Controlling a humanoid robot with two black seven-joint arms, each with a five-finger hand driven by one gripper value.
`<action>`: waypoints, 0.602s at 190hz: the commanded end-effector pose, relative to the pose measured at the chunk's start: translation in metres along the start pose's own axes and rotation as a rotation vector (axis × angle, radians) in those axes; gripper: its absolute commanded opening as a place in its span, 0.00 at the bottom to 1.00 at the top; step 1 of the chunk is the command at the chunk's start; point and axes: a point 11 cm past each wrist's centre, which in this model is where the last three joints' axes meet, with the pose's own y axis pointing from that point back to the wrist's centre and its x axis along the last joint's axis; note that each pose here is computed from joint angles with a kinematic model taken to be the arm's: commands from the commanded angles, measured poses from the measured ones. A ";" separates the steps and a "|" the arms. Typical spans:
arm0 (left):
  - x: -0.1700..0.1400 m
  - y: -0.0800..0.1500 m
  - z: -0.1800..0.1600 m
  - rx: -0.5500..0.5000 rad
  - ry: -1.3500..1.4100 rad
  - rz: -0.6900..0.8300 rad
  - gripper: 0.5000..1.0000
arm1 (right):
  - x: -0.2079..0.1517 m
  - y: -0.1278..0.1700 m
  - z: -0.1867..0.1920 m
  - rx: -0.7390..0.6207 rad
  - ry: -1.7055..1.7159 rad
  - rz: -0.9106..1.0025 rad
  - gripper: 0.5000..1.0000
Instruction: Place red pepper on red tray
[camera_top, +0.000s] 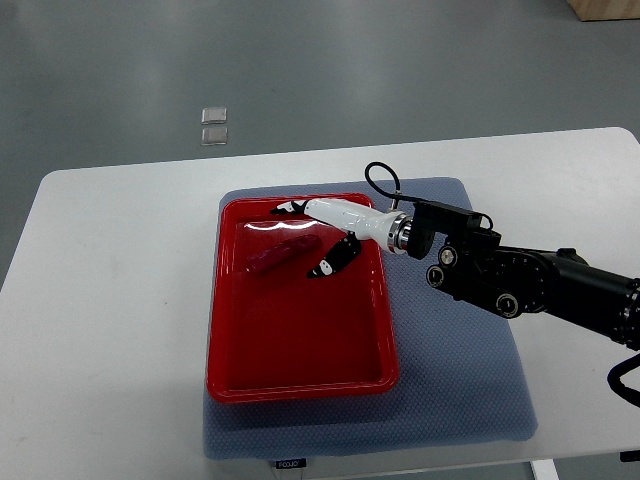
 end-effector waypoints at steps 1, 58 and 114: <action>0.000 0.000 0.000 0.000 0.000 0.000 1.00 | 0.018 0.004 0.003 -0.005 -0.042 0.053 0.81; 0.000 0.000 0.000 0.000 -0.001 0.000 1.00 | 0.089 0.046 0.045 0.109 -1.012 0.540 0.81; 0.000 0.000 0.000 0.002 -0.001 -0.001 1.00 | 0.068 0.084 0.092 0.292 -1.603 0.704 0.83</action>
